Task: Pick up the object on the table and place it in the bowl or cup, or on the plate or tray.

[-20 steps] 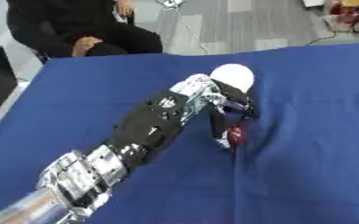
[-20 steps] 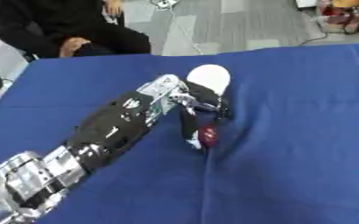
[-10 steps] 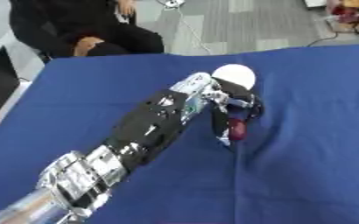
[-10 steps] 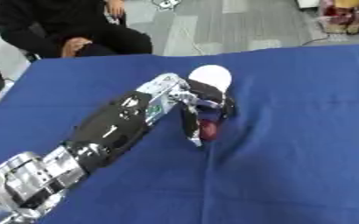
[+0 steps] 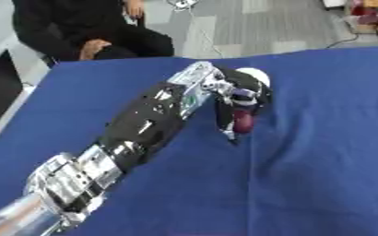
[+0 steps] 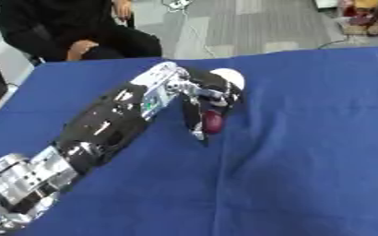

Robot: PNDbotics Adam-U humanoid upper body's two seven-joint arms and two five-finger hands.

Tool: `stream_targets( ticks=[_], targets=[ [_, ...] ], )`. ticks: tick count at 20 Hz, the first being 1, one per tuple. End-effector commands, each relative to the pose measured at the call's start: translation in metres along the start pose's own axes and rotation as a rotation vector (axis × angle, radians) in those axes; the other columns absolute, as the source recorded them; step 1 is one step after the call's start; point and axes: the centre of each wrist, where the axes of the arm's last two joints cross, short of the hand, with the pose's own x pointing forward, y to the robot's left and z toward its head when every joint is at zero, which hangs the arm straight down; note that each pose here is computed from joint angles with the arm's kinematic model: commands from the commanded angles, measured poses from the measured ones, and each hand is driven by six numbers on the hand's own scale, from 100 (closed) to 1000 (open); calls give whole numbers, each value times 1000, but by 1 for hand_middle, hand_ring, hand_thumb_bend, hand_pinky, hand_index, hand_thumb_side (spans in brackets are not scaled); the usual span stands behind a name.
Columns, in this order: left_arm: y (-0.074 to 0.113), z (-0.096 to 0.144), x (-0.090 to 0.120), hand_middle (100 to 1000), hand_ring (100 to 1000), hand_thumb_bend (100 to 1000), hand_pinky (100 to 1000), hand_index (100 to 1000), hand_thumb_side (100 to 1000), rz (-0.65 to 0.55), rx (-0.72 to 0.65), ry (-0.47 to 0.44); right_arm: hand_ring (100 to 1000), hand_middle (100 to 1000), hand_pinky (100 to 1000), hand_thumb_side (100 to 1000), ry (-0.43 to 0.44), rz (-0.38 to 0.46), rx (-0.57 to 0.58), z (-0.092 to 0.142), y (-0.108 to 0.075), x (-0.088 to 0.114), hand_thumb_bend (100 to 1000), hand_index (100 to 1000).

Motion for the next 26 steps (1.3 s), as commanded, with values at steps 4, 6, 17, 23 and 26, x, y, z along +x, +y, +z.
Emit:
stream_targets(
  ticks=[4, 6, 17, 23, 26],
  targets=[
    [36, 30, -11, 150, 100, 599, 100, 329, 166, -25, 113, 49, 505, 589, 377, 1000, -20, 17, 8, -5, -4, 4, 100, 687],
    [41, 35, -13, 150, 100, 600, 100, 329, 164, -28, 137, 61, 505, 589, 377, 1000, -20, 18, 9, -5, -4, 4, 100, 687],
    [62, 57, -20, 156, 100, 673, 100, 329, 123, -61, 271, 142, 507, 590, 382, 1000, -30, 11, 7, -7, -2, 5, 100, 687],
    [63, 64, -31, 153, 100, 665, 100, 332, 128, -68, 298, 152, 507, 589, 386, 1000, -41, 5, 7, -11, 0, 5, 100, 687],
    [64, 68, -36, 152, 100, 666, 100, 332, 129, -72, 327, 160, 507, 589, 384, 1000, -48, 0, 11, -14, 2, 6, 100, 687]
  ],
)
